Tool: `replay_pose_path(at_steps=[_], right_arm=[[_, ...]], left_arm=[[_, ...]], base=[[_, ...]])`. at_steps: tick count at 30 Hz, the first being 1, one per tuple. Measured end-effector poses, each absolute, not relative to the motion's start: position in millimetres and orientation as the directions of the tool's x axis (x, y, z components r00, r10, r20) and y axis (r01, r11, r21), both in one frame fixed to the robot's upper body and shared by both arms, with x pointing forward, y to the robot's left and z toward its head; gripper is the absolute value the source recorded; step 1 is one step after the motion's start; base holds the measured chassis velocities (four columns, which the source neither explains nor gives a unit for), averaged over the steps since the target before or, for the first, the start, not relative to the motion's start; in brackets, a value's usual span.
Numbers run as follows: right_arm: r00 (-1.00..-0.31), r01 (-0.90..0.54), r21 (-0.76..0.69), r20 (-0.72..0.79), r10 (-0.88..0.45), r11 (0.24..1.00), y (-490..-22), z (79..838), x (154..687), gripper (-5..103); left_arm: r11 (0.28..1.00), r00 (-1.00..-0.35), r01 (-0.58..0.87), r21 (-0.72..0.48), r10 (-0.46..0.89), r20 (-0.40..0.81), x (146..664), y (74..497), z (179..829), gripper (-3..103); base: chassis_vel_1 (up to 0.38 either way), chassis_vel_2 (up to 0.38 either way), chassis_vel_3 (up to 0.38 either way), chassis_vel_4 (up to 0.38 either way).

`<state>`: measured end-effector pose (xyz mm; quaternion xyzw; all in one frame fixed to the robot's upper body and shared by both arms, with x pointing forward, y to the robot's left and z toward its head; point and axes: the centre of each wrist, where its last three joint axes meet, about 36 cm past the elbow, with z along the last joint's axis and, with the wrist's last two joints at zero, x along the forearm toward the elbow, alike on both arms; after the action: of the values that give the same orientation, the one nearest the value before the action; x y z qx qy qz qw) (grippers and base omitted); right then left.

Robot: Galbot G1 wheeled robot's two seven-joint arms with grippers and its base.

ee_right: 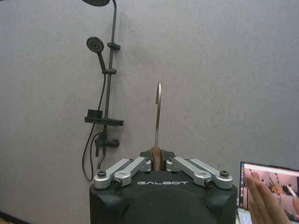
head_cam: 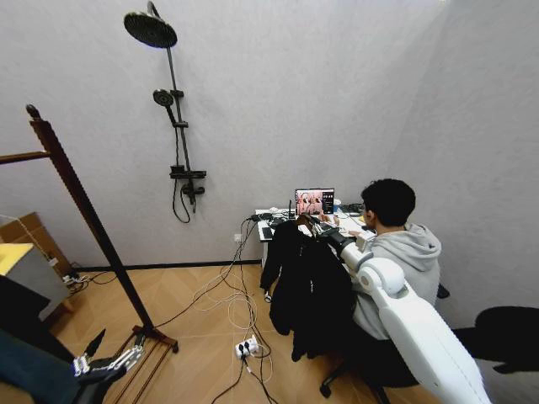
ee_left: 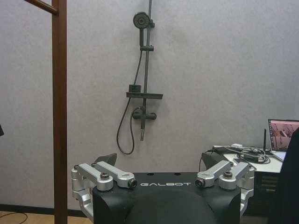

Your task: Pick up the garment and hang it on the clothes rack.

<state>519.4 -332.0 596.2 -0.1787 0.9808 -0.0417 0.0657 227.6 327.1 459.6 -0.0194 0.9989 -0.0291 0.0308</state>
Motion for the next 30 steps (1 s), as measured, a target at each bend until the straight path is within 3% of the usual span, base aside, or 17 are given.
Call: replay_pose_path(at_steps=[15,30], right_arm=[[-0.826,-0.503,-0.115,-0.23,-0.515,0.857,-302,589,508,8],[-0.584,-0.731,-0.187,-0.327,-0.743,0.657,-236,585,529,8]], left_arm=[[0.998,-0.997,-0.037,-0.059,-0.041,-0.06,228,327,460,100],[0.998,-0.997,-0.037,-0.059,-0.041,-0.06,228,327,460,100]], base=[[0.0,0.0,0.0,0.0],[0.0,0.0,0.0,0.0]])
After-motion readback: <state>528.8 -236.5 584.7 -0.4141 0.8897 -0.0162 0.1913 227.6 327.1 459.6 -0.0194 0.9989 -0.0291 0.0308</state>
